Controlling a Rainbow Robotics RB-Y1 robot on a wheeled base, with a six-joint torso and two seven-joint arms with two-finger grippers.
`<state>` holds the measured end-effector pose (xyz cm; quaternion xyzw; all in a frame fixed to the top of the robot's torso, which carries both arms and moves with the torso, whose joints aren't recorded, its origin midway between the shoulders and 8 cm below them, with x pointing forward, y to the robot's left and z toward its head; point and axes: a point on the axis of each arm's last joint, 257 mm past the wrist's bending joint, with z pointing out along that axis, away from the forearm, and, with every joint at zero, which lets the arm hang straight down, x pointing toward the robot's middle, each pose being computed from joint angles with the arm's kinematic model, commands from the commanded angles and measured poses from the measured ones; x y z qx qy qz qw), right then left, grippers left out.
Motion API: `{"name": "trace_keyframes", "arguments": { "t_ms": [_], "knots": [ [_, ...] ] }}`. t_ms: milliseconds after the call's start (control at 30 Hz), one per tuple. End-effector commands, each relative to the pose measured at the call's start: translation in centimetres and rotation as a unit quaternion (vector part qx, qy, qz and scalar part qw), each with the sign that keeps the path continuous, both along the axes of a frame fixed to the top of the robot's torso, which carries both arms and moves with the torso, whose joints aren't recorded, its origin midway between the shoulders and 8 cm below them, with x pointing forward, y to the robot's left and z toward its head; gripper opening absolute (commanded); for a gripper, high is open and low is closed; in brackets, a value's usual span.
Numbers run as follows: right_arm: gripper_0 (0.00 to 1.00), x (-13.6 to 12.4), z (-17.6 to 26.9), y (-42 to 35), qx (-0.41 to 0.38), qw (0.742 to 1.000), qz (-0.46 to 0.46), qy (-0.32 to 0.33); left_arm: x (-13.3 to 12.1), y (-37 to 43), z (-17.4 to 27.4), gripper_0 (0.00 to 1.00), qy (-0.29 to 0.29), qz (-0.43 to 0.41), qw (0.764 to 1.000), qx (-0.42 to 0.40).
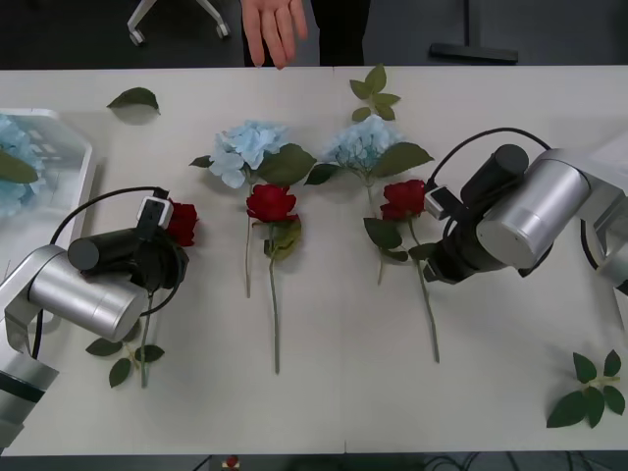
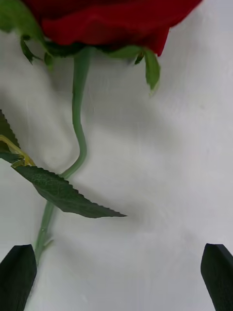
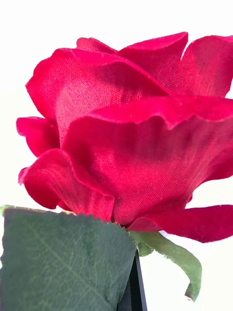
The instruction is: Place the red flowers into the right box and the blue flowers into the left box. If a person shows an open palm, hand one flower to the person first, then continue sorting.
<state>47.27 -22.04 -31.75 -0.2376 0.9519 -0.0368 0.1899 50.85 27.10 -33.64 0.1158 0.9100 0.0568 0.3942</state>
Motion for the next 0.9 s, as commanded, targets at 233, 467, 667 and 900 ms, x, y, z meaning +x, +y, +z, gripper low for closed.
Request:
{"name": "trace_keyframes", "arguments": {
  "t_ms": [233, 467, 667, 900],
  "knots": [
    [0.99, 0.2, 1.0, 3.2, 0.034, 0.999, -0.037, 0.0, -0.1, 0.1, 0.2, 0.0, -0.008, 0.0, 1.0, 0.0],
    [0.99, 0.4, 0.3, 4.2, 0.042, 0.998, -0.052, 0.002, -0.1, 0.2, 0.1, 0.0, -0.007, 0.001, 1.0, -0.001],
    [0.99, 0.9, -0.2, 4.3, 0.039, 0.998, -0.058, 0.002, -0.1, 0.2, 0.2, 0.0, -0.008, 0.001, 1.0, -0.001],
    [0.99, 1.3, -0.5, 4.8, 0.04, 0.997, -0.061, 0.002, -0.1, 0.3, 0.2, 0.0, -0.008, 0.002, 1.0, 0.0]
  ]
}}
